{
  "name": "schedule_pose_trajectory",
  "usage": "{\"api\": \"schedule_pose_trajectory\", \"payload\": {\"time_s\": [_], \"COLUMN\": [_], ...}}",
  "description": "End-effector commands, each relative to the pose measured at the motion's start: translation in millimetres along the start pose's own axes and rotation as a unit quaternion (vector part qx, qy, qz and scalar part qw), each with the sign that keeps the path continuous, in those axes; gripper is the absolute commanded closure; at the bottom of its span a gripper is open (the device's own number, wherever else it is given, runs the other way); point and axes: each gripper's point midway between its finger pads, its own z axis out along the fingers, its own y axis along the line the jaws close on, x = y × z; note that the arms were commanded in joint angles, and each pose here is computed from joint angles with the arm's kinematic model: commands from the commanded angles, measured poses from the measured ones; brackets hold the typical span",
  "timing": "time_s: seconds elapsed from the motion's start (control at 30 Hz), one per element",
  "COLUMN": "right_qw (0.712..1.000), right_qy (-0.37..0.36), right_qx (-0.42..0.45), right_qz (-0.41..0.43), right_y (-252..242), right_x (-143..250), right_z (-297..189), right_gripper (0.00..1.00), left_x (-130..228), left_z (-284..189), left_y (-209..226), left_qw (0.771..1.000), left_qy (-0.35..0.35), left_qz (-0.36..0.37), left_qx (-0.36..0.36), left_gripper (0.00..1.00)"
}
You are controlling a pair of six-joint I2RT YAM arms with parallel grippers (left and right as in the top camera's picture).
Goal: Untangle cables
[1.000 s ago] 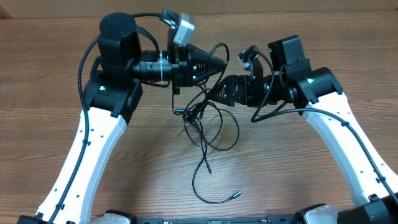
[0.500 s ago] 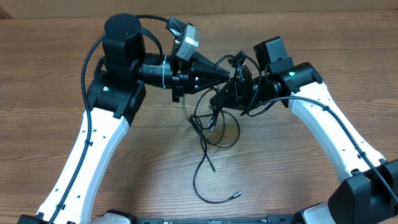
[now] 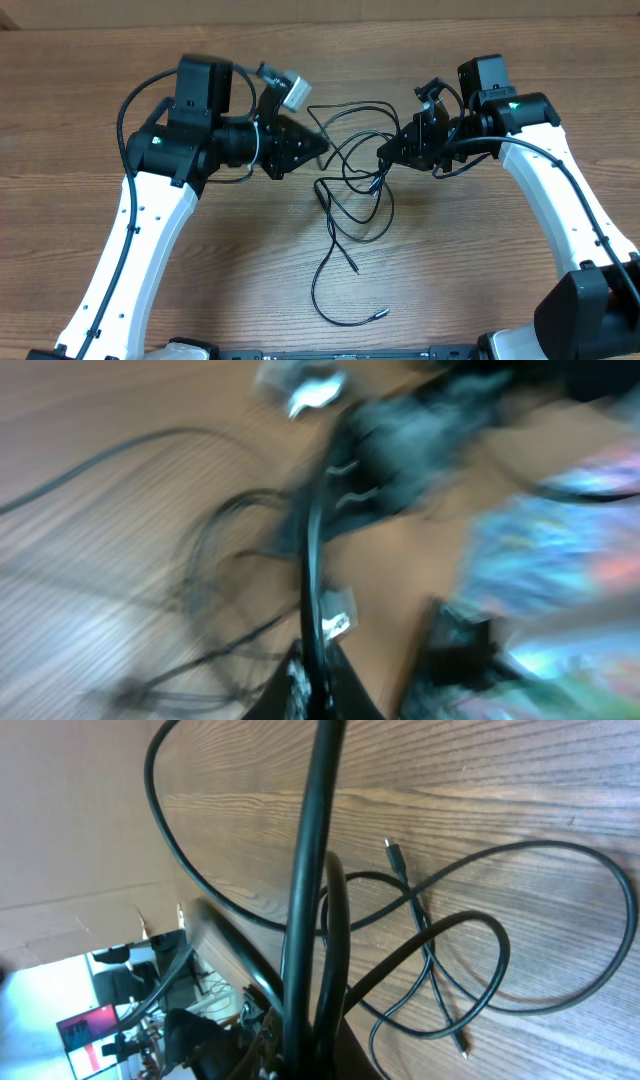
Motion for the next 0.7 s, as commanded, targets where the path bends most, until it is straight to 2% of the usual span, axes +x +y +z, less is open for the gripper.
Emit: {"api": "schedule_pose_trajectory", "payload": {"time_s": [0.0, 0.07, 0.1, 0.13, 0.17, 0.2, 0.23, 0.37, 0.47, 0.5, 0.57, 0.67], "right_qw": [1.0, 1.0, 1.0, 1.0, 1.0, 1.0, 1.0, 1.0, 1.0, 1.0, 0.999, 0.994], "right_qy": [0.003, 0.006, 0.007, 0.009, 0.01, 0.009, 0.009, 0.006, -0.004, -0.011, -0.025, -0.045], "right_qx": [-0.013, -0.012, -0.01, -0.009, -0.009, -0.009, -0.009, -0.01, -0.013, -0.016, -0.022, -0.032], "right_qz": [-0.016, -0.026, -0.027, -0.028, -0.028, -0.028, -0.028, -0.019, 0.008, 0.019, 0.041, 0.09], "right_y": [4.1, 3.5, 2.7, 2.3, 2.2, 2.2, 2.3, 2.5, 4.5, 6.0, 9.2, 10.0], "right_x": [-0.2, 1.3, 2.3, 3.3, 3.6, 3.5, 3.3, 1.5, -4.3, -8.4, -16.8, -28.6], "right_z": [-0.9, -0.9, -0.9, -0.9, -0.9, -0.9, -0.9, -1.2, -1.2, -1.3, -1.8, -6.1], "right_gripper": [0.96, 0.96, 0.96, 0.96, 0.96, 0.96, 0.96, 0.96, 0.96, 0.96, 0.96, 0.96], "left_x": [18.5, 27.0, 28.2, 28.2, 25.9, 24.0, 22.2, 19.5, 17.3, 16.4, 17.7, 20.0], "left_z": [-45.0, -71.7, -78.1, -79.9, -76.5, -73.4, -66.5, -46.7, -27.3, -19.3, -10.3, -0.7], "left_y": [106.8, 131.4, 136.2, 137.8, 135.6, 133.5, 128.3, 108.8, 80.9, 65.3, 44.2, 14.2], "left_qw": [0.931, 0.876, 0.862, 0.856, 0.861, 0.866, 0.878, 0.925, 0.966, 0.979, 0.987, 0.986], "left_qy": [-0.003, -0.034, -0.047, -0.056, -0.061, -0.063, -0.056, -0.016, 0.018, 0.03, 0.045, 0.049], "left_qz": [-0.117, -0.196, -0.217, -0.232, -0.239, -0.239, -0.23, -0.16, -0.068, -0.015, 0.069, 0.148], "left_qx": [-0.345, -0.44, -0.457, -0.458, -0.446, -0.436, -0.415, -0.344, -0.249, -0.201, -0.141, -0.062], "left_gripper": [0.96, 0.96, 0.96, 0.78, 0.51, 0.34, 0.0, 0.0, 0.0, 0.0, 0.0, 0.0]}}
